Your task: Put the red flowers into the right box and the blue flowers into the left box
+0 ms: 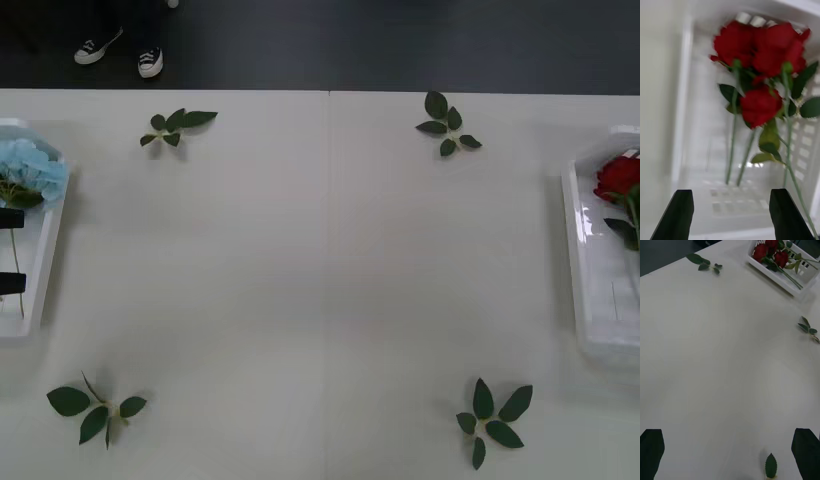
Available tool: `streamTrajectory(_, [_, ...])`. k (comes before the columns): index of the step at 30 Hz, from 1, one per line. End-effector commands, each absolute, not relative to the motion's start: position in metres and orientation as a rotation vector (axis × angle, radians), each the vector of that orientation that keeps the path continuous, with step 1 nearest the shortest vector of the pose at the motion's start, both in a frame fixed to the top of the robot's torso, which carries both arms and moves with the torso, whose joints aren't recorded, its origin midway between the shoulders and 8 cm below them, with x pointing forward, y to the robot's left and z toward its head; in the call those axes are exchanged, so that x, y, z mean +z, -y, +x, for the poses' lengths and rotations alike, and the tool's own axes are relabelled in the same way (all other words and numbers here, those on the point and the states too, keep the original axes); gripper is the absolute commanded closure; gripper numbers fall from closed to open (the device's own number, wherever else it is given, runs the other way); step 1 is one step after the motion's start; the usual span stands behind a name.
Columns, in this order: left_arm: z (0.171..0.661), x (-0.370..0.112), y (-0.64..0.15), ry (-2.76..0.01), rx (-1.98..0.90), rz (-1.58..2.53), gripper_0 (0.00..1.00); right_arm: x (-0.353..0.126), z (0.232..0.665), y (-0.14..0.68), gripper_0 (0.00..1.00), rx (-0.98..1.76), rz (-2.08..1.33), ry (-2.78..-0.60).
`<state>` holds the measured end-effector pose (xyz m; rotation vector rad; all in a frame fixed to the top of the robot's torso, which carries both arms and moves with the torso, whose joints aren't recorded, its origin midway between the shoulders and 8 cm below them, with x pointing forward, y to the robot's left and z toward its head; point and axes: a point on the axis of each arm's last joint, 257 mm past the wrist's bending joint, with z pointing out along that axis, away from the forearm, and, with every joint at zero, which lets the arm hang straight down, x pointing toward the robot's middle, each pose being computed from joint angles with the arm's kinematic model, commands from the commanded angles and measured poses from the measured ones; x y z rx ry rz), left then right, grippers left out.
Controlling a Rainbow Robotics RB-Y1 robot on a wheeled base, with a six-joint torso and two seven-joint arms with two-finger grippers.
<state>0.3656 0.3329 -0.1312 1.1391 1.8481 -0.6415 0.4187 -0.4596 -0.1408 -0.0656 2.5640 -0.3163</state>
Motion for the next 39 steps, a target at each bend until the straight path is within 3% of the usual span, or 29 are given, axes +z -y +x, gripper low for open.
streamTrajectory(1, [0.37, -0.114, -0.333, -1.795, -0.583, 1.204, 0.0, -0.123, 0.45, 0.385, 0.41, -0.217, -0.366, -2.447])
streamTrajectory(8, [0.37, -0.114, -0.333, -1.795, -0.583, 1.204, 0.0, -0.086, 0.472, 0.246, 0.41, 0.077, -0.745, -2.155])
streamTrajectory(15, [0.37, -0.114, -0.333, -1.795, -0.583, 1.204, 0.0, -0.063, 0.454, 0.162, 0.41, 0.185, -1.053, -1.882])
streamTrajectory(26, [0.37, -0.114, -0.333, -1.795, -0.583, 1.204, 0.0, -0.074, 0.397, 0.107, 0.41, 0.279, -1.455, -1.65])
streamTrajectory(39, [0.37, -0.114, -0.333, -1.795, -0.583, 1.204, 0.0, -0.086, 0.381, 0.081, 0.41, 0.313, -1.567, -1.551])
